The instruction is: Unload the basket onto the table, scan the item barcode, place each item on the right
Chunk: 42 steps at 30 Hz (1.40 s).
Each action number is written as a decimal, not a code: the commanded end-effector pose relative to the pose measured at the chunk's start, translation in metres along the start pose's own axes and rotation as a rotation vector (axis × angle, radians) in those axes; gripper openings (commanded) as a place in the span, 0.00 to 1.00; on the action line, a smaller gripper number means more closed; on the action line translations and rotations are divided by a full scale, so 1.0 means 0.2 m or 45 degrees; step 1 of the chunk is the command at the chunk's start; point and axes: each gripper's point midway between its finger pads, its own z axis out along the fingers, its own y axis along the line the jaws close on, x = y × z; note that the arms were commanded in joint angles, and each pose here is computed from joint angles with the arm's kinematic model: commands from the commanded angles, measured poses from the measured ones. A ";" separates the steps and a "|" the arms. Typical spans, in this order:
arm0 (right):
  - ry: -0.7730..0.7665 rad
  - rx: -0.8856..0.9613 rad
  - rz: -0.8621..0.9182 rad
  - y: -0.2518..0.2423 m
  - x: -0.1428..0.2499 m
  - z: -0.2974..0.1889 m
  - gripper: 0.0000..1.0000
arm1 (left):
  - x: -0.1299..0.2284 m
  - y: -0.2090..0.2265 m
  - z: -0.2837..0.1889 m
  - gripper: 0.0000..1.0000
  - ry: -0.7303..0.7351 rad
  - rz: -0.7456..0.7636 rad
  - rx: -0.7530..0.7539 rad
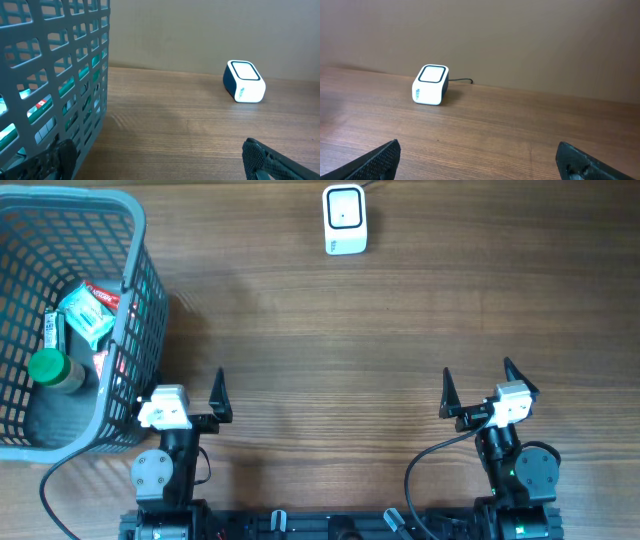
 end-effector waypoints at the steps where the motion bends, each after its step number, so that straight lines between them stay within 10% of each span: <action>1: 0.001 0.011 -0.010 -0.01 0.00 0.00 1.00 | 0.02 0.00 0.00 1.00 0.013 0.015 -0.001; 14: 0.001 0.011 -0.010 -0.01 0.00 0.00 1.00 | -0.03 -0.12 -0.01 1.00 -0.039 0.022 0.180; 25: 0.001 0.011 -0.010 -0.01 0.00 0.00 1.00 | -0.67 -0.23 -0.15 1.00 -0.158 0.012 0.259; 34: 0.001 0.011 -0.010 -0.01 0.00 0.00 1.00 | -1.23 -0.09 0.00 1.00 0.088 -0.157 -0.030; 39: 0.001 0.011 -0.011 -0.01 0.00 0.00 1.00 | -1.13 -0.12 0.12 1.00 0.311 -0.175 0.002; 42: 0.001 0.011 -0.010 -0.01 0.00 0.00 1.00 | -1.24 0.21 0.16 1.00 0.185 -0.349 -0.474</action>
